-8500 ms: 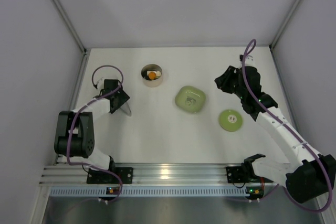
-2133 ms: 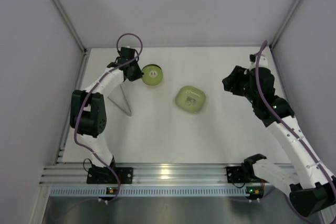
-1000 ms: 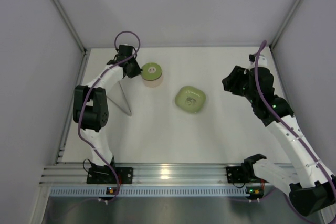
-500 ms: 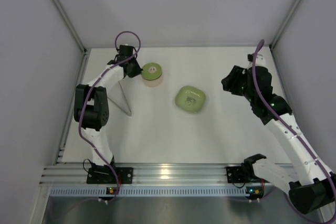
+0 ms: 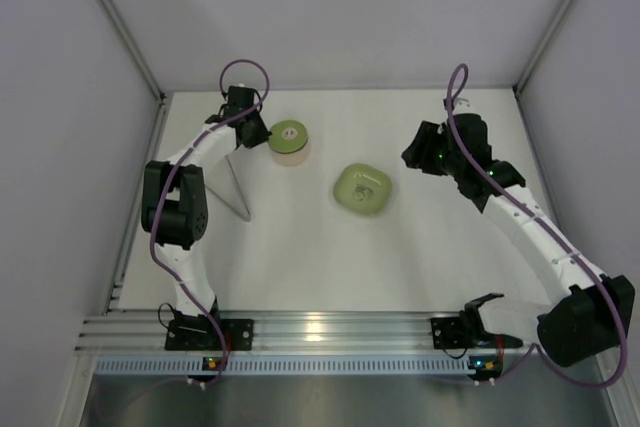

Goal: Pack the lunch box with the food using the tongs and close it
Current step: Close the box lid on the packing box.

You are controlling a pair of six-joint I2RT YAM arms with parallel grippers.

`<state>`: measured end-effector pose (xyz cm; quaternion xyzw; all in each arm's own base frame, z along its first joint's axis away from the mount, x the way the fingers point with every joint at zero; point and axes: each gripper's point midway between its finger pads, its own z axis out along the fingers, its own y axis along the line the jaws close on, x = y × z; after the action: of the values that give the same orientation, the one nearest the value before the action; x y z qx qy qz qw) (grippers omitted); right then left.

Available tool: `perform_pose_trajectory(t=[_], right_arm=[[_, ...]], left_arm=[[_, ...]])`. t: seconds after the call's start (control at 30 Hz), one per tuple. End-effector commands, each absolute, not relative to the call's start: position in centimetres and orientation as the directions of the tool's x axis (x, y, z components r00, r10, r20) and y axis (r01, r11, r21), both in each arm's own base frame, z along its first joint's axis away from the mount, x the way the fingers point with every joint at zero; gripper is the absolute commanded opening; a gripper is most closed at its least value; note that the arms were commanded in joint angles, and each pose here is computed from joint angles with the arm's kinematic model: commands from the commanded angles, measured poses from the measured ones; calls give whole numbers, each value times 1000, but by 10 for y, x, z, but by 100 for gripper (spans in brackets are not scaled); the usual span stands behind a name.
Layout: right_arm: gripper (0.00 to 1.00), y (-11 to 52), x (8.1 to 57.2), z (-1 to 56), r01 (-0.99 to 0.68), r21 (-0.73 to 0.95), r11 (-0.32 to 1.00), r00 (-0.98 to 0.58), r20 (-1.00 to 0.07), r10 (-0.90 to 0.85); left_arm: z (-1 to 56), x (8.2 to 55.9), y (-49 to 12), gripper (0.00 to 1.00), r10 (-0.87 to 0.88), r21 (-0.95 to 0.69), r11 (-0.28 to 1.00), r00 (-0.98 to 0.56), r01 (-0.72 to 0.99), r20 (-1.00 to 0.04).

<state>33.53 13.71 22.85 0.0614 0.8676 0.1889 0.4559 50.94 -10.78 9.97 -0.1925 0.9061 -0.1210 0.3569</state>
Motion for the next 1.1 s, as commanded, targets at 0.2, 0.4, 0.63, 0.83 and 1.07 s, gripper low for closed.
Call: perform_pose_trajectory(t=[0.2,0.4,0.63,0.83,1.07], right_arm=[[52,208,406,280,-267,488,831,-532,-794,295],[52,250,445,276,-303,497,813,-554,-786,274],[52,299,479,246,-343,539,769,-603,-754,260],[51,331,492,225,-376,569,731,-629,-736,250],[51,350,505,212,-393,576,717,-633,-735,243]], left_arm=[[75,504,-103,0,-403,-286,915,-704,-286,-585],[63,495,-113,0,-374,-259,927,-729,-272,-573],[52,486,-121,0,-352,-242,935,-750,-259,-559],[41,476,-127,0,-330,-221,943,-771,-248,-544],[29,460,-139,0,-302,-209,952,-797,-224,-523]])
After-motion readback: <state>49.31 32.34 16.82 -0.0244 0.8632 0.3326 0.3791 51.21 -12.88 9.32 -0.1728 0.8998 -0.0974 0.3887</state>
